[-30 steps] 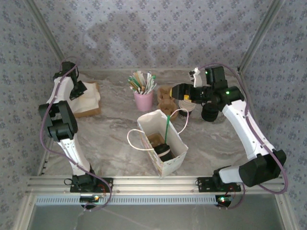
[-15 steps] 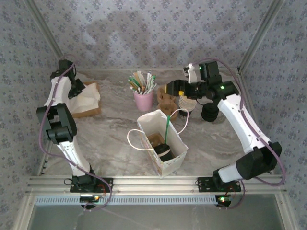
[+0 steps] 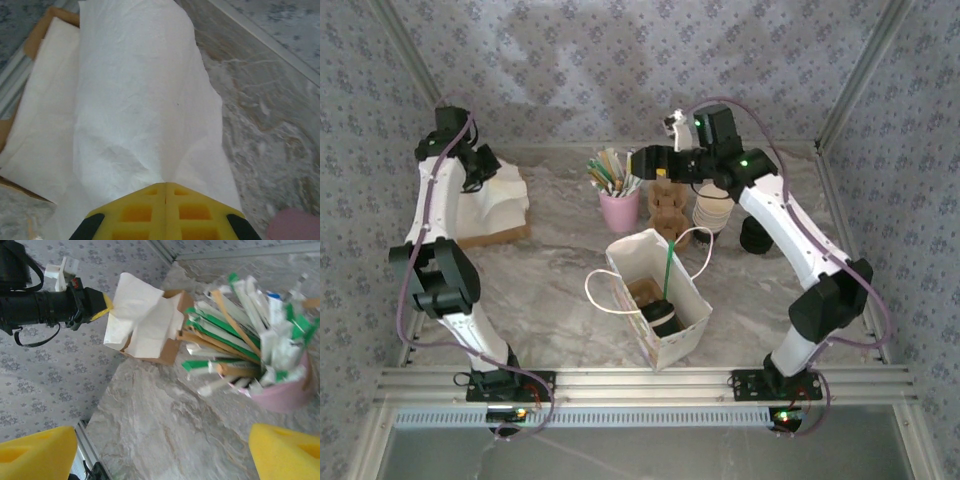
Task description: Pack the takeout coffee
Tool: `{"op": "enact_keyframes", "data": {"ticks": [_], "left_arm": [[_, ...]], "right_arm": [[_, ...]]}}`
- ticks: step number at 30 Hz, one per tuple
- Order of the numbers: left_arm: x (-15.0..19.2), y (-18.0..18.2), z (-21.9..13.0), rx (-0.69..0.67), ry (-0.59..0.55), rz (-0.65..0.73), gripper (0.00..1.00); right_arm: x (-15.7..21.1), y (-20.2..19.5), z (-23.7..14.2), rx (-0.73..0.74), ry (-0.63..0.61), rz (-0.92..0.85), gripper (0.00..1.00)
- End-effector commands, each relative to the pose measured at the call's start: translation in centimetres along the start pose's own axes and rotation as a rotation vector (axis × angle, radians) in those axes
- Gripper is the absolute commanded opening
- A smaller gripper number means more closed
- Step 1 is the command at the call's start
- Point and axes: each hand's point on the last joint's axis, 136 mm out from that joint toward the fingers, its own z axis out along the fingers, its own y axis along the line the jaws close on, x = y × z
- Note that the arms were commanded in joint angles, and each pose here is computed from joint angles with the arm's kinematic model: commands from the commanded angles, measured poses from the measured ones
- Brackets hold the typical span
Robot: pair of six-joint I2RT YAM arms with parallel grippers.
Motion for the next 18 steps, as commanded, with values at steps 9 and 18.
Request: {"op": "enact_keyframes", "data": {"ticks": [9,18], "left_arm": [[1.6,-9.3,-9.7,0.295,-0.050,0.132,0.00],[4.8,-15.4,-15.9,0.525,-0.062,0.246,0.00]], "right_arm": [[-3.4,6.7,2.6,-0.190,-0.046,-0.049,0.83],[-5.8,9.6,2.9,-0.266,-0.088,0.040,0.80]]}}
